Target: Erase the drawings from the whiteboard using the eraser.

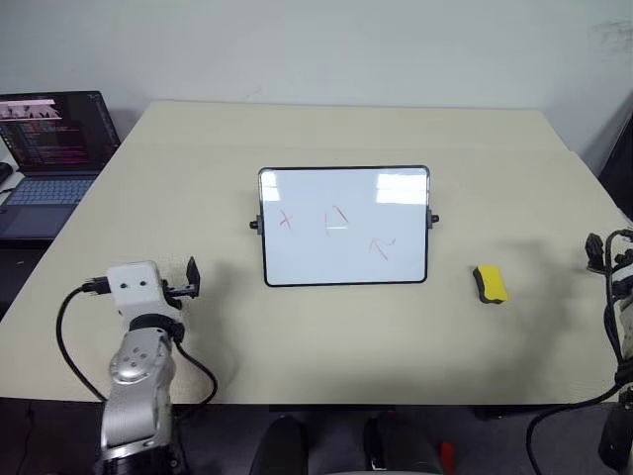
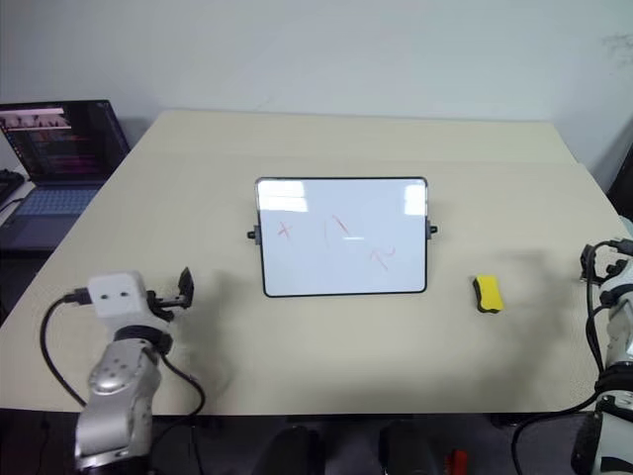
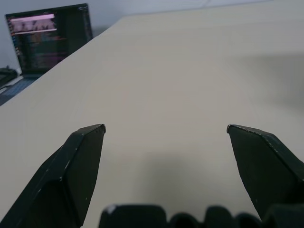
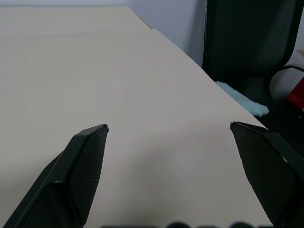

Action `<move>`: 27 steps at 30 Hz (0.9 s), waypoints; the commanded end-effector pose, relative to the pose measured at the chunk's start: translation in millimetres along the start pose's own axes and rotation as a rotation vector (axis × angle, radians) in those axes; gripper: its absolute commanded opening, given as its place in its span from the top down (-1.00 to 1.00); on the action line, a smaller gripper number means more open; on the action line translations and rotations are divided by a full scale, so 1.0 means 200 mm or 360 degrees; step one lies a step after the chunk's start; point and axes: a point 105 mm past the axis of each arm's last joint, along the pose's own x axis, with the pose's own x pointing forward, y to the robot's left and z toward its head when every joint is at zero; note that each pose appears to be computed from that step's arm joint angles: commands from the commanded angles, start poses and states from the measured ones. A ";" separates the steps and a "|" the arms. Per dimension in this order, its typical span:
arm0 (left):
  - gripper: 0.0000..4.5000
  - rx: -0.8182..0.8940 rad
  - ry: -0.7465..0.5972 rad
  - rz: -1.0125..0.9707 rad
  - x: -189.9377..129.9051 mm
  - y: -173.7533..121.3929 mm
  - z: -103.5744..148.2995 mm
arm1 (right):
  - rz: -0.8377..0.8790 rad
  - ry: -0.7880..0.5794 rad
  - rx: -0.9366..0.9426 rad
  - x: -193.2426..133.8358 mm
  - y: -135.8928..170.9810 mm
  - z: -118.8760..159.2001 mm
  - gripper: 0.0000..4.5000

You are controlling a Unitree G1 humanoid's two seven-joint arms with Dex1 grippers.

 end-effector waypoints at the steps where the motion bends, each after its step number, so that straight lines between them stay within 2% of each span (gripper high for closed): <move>1: -1.00 -0.0029 -0.0185 -0.0304 -0.02 -0.05 0.24 | 0.0082 -0.0159 0.0155 -0.03 0.04 0.11 -1.00; 5: -1.00 0.0035 -0.0188 -0.0833 0.00 -0.22 0.38 | 0.0272 -0.0147 0.0157 -0.12 0.16 0.08 -1.00; 7: -1.00 0.0031 -0.0170 -0.1059 0.00 -0.29 0.42 | 0.0349 -0.0145 0.0163 -0.18 0.22 0.08 -1.00; 10: -1.00 0.0096 -0.0143 -0.1482 -0.02 -0.47 0.48 | 0.0413 -0.0121 0.0299 -0.30 0.28 0.11 -1.00; 17: -1.00 0.0302 -0.0057 -0.2270 -0.13 -0.74 0.50 | 0.0619 -0.0014 0.0222 -0.52 0.50 0.14 -1.00; 22: -1.00 0.0477 -0.0063 -0.2581 -0.15 -0.85 0.49 | 0.0632 0.0152 0.0169 -0.60 0.65 0.13 -1.00; 27: -1.00 0.0787 -0.0128 -0.2678 -0.13 -0.95 0.41 | 0.0645 0.0289 0.0119 -0.60 0.71 0.10 -1.00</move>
